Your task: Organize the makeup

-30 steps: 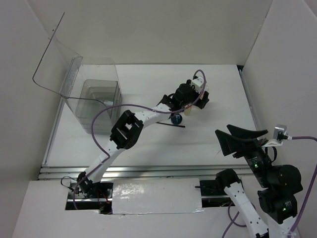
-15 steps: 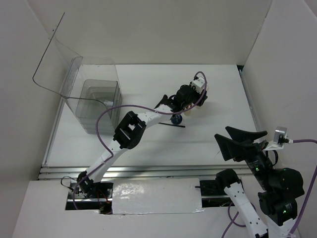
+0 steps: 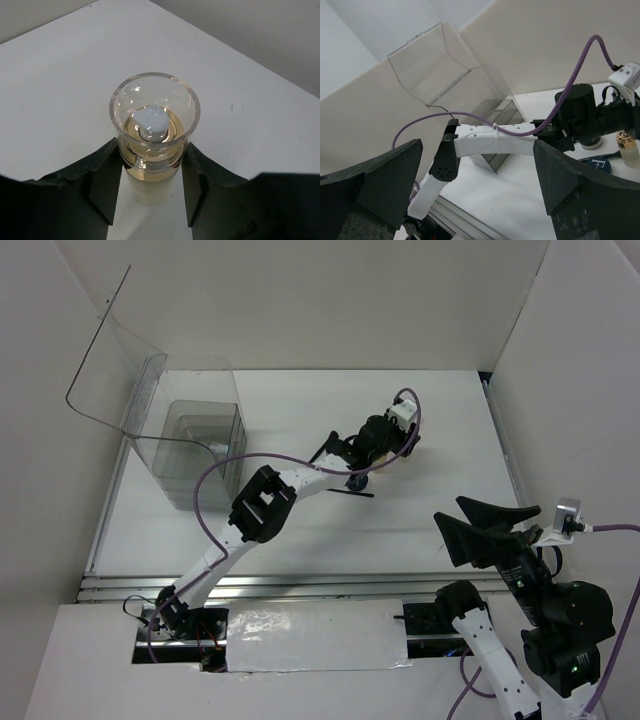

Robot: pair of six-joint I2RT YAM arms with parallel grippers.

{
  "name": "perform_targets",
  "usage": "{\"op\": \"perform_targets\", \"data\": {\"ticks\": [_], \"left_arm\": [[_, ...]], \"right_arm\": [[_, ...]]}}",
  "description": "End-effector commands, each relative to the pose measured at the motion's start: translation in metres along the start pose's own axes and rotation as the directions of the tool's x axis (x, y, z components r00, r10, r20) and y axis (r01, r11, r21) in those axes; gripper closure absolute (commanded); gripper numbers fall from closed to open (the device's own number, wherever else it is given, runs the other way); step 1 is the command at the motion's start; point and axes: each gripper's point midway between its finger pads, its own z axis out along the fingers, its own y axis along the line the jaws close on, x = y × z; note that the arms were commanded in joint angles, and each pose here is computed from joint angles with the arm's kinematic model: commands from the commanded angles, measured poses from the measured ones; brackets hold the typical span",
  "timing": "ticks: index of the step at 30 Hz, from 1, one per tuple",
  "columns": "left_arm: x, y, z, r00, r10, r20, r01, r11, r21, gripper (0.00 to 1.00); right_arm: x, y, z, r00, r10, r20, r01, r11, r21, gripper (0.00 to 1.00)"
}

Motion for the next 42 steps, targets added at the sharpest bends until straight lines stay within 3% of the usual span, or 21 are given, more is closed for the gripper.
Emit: {"op": "perform_targets", "data": {"ticks": [1, 6, 10, 14, 20, 24, 28, 33, 42], "left_arm": [[-0.125, -0.025, -0.019, 0.971, -0.022, 0.236, 0.016, 1.000, 0.024, 1.00], [-0.212, -0.026, -0.042, 0.938, -0.015, 0.346, 0.011, 1.000, 0.011, 1.00], [-0.288, -0.023, -0.083, 0.898, -0.012, 0.441, 0.015, 1.000, -0.002, 1.00], [-0.330, -0.005, -0.122, 0.889, -0.006, 0.457, 0.038, 0.997, -0.061, 1.00], [-0.389, 0.048, -0.215, 0.900, 0.127, 0.418, 0.033, 0.934, -0.355, 1.00], [-0.426, 0.085, -0.299, 0.892, 0.193, 0.408, 0.068, 0.837, -0.543, 1.00], [-0.415, 0.119, -0.335, 0.928, 0.159, 0.338, 0.074, 0.808, -0.584, 1.00], [-0.405, 0.162, -0.380, 0.930, 0.186, 0.317, 0.096, 0.710, -0.698, 1.00], [-0.367, 0.237, -0.392, 0.970, 0.162, 0.182, 0.060, 0.568, -0.821, 1.00]], "right_arm": [[-0.011, 0.011, -0.001, 0.999, -0.022, 0.038, 0.024, 0.999, -0.044, 0.00], [-0.019, 0.021, -0.004, 0.999, -0.026, 0.037, 0.028, 0.998, -0.062, 0.00], [-0.022, 0.022, -0.002, 0.999, -0.023, 0.042, 0.026, 0.998, -0.060, 0.00], [-0.032, 0.013, -0.002, 0.995, -0.055, 0.079, 0.055, 0.998, 0.004, 0.00], [-0.045, 0.010, -0.005, 0.989, -0.097, 0.111, 0.092, 0.995, 0.043, 0.00], [-0.048, 0.014, -0.003, 0.989, -0.103, 0.110, 0.100, 0.994, 0.035, 0.00], [-0.044, 0.014, 0.001, 0.990, -0.107, 0.089, 0.105, 0.994, 0.025, 0.00], [-0.040, 0.013, 0.004, 0.990, -0.121, 0.071, 0.120, 0.993, 0.017, 0.00], [-0.030, 0.011, 0.005, 0.990, -0.132, 0.048, 0.132, 0.991, 0.002, 0.00]]}}
